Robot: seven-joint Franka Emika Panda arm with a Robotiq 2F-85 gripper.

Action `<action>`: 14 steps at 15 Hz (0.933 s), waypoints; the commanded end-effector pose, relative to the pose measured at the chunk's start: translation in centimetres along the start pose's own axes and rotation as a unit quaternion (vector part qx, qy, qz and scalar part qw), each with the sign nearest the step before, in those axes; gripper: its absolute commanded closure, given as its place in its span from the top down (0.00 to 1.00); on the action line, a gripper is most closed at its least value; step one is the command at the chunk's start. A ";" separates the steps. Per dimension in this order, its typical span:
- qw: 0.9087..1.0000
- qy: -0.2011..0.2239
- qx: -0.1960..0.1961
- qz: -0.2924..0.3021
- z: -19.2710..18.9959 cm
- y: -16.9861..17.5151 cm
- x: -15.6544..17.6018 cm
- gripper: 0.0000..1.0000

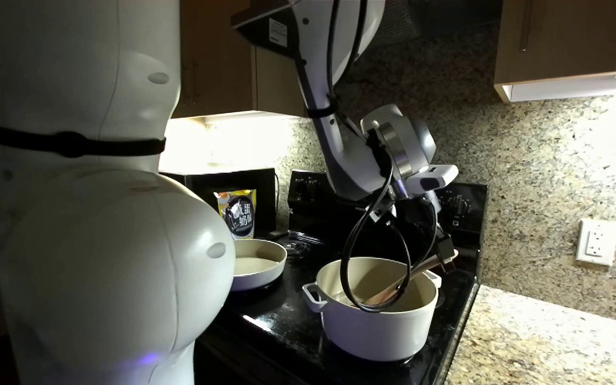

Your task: Use the wooden spoon to stir the liquid in the white pot.

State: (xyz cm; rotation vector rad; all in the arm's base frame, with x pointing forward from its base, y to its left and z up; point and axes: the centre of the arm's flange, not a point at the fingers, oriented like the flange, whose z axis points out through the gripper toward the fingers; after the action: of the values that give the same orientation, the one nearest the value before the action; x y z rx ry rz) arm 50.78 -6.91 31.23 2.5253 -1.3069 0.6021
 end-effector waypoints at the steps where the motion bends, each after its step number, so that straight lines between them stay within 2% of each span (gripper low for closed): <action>1: 1.000 0.007 0.013 -0.002 -0.7 -1.3 0.3 0.07; 7: 0.999 0.024 0.020 0.024 -1.5 -1.0 3.1 0.07; 14: 0.998 0.026 0.009 0.059 0.0 2.9 5.0 0.07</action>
State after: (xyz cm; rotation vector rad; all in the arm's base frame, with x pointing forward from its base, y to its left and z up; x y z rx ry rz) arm 52.15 -11.17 33.99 2.4522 -1.4056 0.6798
